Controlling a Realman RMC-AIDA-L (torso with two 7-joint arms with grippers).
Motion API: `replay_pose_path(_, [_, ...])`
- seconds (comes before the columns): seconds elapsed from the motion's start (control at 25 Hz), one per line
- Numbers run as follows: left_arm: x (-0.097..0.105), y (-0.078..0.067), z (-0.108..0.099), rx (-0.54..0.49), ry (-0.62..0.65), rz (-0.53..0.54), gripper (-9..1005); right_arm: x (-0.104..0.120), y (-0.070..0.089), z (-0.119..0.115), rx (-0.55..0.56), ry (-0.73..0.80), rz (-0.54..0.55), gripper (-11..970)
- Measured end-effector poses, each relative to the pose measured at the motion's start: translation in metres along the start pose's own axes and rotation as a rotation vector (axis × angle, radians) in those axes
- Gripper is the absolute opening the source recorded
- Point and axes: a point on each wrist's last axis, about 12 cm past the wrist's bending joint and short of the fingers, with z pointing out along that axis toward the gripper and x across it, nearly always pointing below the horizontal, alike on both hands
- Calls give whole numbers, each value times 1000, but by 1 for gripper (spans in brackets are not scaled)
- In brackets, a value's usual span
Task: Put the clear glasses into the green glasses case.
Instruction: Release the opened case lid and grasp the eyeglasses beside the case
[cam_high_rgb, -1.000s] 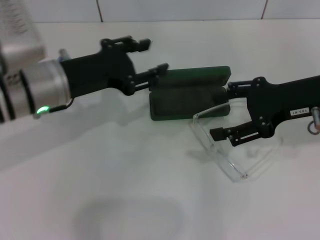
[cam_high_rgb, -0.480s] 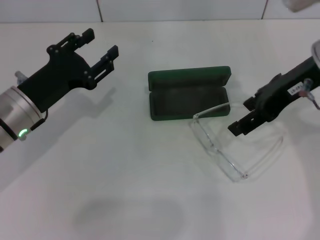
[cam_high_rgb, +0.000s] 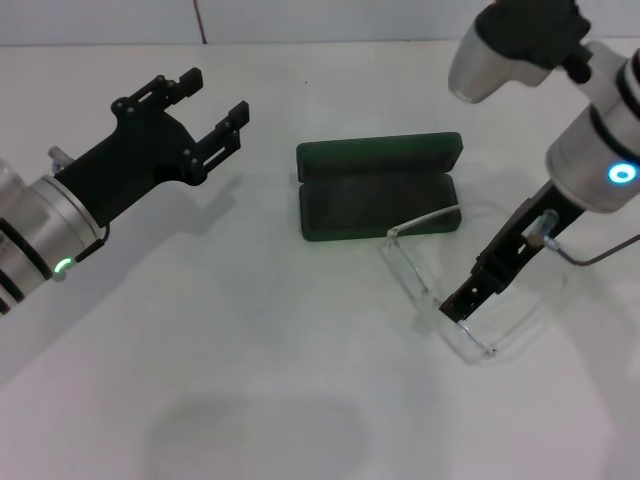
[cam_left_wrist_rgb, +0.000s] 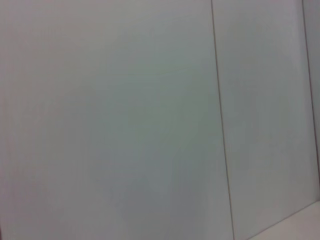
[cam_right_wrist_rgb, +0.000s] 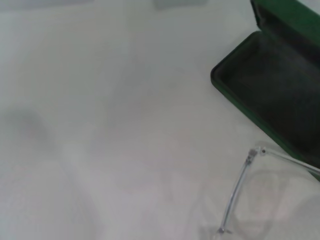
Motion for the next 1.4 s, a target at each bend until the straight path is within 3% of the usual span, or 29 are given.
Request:
replay_pose_path(0.32, [3, -1, -1, 4, 11, 31, 636, -3, 2, 26, 25, 17, 15, 845])
replay_pose_path(0.84, [8, -4, 1, 14, 27, 57, 635, -8, -1, 45, 40, 29, 9, 799])
replay_pose_path(1.04, [7, -5, 5, 23, 26, 56, 635, -10, 1, 47, 45, 29, -7, 603])
replay_pose_path(1.28, [9, -6, 9, 30, 32, 46, 635, -12, 0, 47, 58, 23, -36, 551])
replay_pose_path(1.4, [10, -6, 9, 30, 34, 43, 635, -14, 2, 48, 63, 30, -55, 469])
